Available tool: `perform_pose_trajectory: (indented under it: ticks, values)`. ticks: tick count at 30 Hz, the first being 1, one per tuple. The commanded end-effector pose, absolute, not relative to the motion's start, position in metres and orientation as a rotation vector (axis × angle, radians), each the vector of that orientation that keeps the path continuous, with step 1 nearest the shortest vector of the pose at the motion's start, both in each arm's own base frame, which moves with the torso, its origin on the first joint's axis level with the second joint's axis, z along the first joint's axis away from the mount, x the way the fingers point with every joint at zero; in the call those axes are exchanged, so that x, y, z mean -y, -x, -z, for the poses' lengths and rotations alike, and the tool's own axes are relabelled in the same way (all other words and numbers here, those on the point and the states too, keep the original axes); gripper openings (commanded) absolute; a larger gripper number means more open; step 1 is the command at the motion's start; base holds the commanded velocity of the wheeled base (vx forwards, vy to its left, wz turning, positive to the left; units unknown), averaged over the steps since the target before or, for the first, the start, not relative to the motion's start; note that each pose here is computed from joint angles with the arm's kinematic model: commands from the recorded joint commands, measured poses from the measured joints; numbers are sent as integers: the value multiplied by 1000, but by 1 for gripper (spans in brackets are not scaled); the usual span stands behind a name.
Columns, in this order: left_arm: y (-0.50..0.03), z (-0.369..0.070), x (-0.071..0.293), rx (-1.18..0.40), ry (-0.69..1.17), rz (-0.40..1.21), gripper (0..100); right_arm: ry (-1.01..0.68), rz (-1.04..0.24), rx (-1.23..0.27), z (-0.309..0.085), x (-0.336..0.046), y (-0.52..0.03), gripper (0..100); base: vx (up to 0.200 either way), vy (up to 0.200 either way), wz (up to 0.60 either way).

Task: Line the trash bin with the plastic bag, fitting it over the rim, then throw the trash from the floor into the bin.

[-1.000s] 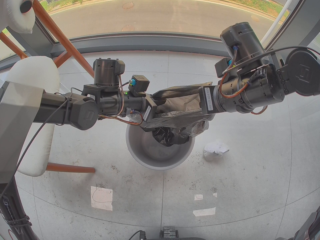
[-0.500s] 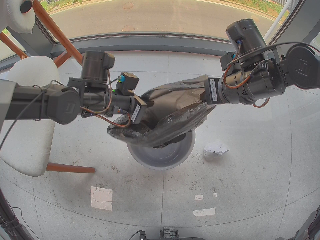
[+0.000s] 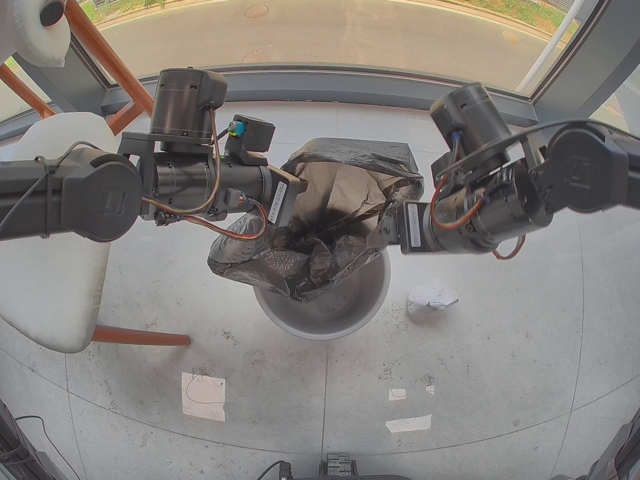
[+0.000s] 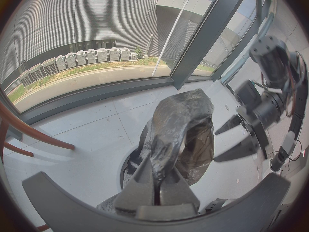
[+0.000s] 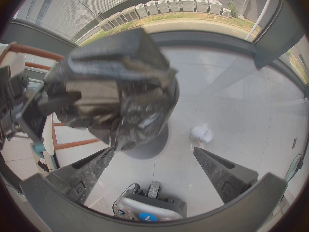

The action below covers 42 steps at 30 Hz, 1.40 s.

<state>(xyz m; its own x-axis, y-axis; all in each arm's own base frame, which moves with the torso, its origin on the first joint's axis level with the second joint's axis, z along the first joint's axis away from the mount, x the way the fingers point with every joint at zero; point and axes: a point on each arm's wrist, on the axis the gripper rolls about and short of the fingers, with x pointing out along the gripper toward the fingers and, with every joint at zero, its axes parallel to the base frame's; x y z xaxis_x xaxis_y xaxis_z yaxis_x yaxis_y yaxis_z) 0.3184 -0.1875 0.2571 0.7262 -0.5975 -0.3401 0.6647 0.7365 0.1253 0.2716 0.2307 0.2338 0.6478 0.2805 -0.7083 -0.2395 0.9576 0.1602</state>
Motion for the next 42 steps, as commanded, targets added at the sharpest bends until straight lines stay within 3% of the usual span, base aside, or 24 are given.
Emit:
perform_pose_trajectory:
  ticks: [1, 11, 16, 25, 42]
  values:
    - [-322, -251, 190, -304, -247, 705, 0, -53, -336, -828, -215, -245, -265, 100, 0, 0, 0]
    - [-323, -250, 188, -307, -246, 699, 0, -129, -397, -783, -176, -282, -293, 100, 0, 0, 0]
    - [-327, -252, 183, -301, -243, 682, 0, -123, -355, -845, -142, -296, -302, 100, 0, 0, 0]
    - [-327, -252, 183, -299, -241, 680, 0, -80, -279, -852, -118, -300, -314, 100, 0, 0, 0]
    - [-326, -251, 183, -306, -244, 684, 0, -98, -197, -712, -121, -300, -371, 100, 0, 0, 0]
